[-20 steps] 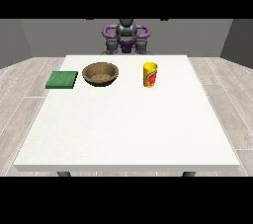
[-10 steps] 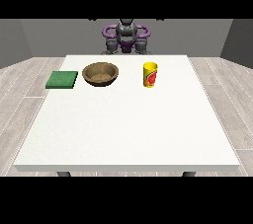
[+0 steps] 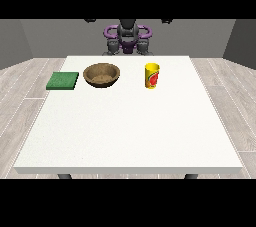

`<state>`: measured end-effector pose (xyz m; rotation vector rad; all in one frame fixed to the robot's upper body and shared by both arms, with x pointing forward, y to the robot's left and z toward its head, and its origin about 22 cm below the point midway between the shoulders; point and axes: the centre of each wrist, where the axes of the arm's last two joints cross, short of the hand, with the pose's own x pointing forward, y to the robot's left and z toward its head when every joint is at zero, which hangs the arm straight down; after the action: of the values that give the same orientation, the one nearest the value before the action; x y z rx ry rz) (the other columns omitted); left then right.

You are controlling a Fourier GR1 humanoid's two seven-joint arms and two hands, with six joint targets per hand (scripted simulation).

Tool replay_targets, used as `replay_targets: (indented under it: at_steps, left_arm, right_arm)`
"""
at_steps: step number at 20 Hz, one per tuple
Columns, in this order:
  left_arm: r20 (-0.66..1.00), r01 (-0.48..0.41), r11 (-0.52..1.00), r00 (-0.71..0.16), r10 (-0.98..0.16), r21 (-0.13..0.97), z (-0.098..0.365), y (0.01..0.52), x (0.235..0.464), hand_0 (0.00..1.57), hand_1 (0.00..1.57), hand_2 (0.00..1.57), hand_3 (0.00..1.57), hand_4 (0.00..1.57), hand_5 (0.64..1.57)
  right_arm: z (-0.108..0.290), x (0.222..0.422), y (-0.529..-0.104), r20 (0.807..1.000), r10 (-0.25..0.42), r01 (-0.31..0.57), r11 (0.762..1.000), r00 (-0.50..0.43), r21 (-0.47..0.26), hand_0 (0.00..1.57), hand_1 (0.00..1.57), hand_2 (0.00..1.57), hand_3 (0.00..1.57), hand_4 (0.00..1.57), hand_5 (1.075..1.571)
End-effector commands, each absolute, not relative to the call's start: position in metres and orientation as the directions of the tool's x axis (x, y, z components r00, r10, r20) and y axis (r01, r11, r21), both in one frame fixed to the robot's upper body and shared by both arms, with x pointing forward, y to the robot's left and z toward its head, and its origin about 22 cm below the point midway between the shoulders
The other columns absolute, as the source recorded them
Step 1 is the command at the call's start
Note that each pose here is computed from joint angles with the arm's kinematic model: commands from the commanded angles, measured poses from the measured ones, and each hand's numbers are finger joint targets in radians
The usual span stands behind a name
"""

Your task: Pick the cup and pour the ball into the bowl, then pick the bowl and place it on the pad

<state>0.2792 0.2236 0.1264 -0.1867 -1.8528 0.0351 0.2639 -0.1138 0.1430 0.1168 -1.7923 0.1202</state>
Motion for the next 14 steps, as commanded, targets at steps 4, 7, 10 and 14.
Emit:
replay_targets:
  at_steps: [4,7,10,14]
  left_arm:
    - [0.879,0.019,1.0,-0.476,0.012,-0.004,0.148,0.252,0.321,0.0,0.0,0.0,0.0,0.0,1.459]
    - [0.888,-0.002,1.0,-0.458,-0.026,0.028,0.124,0.258,0.331,0.0,0.0,0.0,0.0,0.0,1.443]
    - [0.908,-0.016,1.0,-0.419,-0.008,0.001,0.074,0.253,0.326,0.0,0.0,0.0,0.0,0.0,1.435]
    - [0.881,-0.05,0.999,-0.473,-0.037,0.015,0.044,0.279,0.322,0.0,0.0,0.0,0.0,0.0,1.405]
  right_arm:
    - [0.165,0.269,-0.107,0.922,-0.048,-0.187,0.982,-0.385,-0.027,0.0,0.0,0.0,0.0,0.0,1.568]
    - [0.181,0.271,-0.121,0.909,-0.064,-0.199,0.98,-0.412,-0.021,0.0,0.0,0.0,0.0,0.0,1.568]
    - [0.179,0.265,-0.135,0.921,-0.038,-0.221,0.974,-0.387,-0.053,0.0,0.0,0.0,0.0,0.0,1.569]
    - [0.18,0.268,-0.148,0.886,-0.024,-0.158,0.986,-0.463,-0.056,0.0,0.0,0.0,0.0,0.0,1.568]
